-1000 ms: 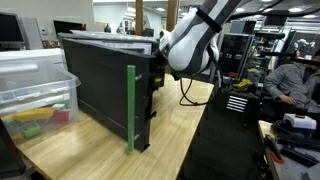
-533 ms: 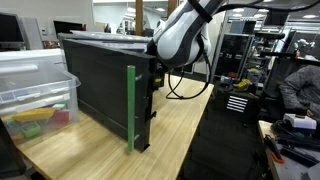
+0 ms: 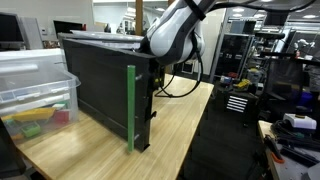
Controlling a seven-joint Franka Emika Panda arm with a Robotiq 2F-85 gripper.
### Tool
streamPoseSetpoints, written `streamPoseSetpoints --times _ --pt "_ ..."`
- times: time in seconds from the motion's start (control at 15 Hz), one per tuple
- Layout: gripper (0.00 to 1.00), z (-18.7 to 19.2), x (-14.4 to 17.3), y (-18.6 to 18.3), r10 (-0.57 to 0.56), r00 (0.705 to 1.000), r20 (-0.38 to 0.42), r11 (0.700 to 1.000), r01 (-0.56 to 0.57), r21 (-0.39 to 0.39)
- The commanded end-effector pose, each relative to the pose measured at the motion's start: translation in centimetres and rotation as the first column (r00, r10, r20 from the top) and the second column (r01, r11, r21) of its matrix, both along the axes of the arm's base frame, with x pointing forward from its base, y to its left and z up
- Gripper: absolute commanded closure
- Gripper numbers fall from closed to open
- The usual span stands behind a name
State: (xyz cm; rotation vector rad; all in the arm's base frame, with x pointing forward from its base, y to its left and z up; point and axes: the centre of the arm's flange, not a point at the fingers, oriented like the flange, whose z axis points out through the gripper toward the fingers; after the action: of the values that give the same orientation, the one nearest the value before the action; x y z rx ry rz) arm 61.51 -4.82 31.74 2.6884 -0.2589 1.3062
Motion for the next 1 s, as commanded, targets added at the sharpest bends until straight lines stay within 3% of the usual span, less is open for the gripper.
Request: streamPoseSetpoints --times 0.0,0.93 --pt "0.00 -2.5 0.2 -0.4 0.006 1.000 0.029 0.999 -0.007 0.033" --pt "0.00 -6.2 5.2 0.3 0.139 0.990 0.027 0.986 -0.141 0.086"
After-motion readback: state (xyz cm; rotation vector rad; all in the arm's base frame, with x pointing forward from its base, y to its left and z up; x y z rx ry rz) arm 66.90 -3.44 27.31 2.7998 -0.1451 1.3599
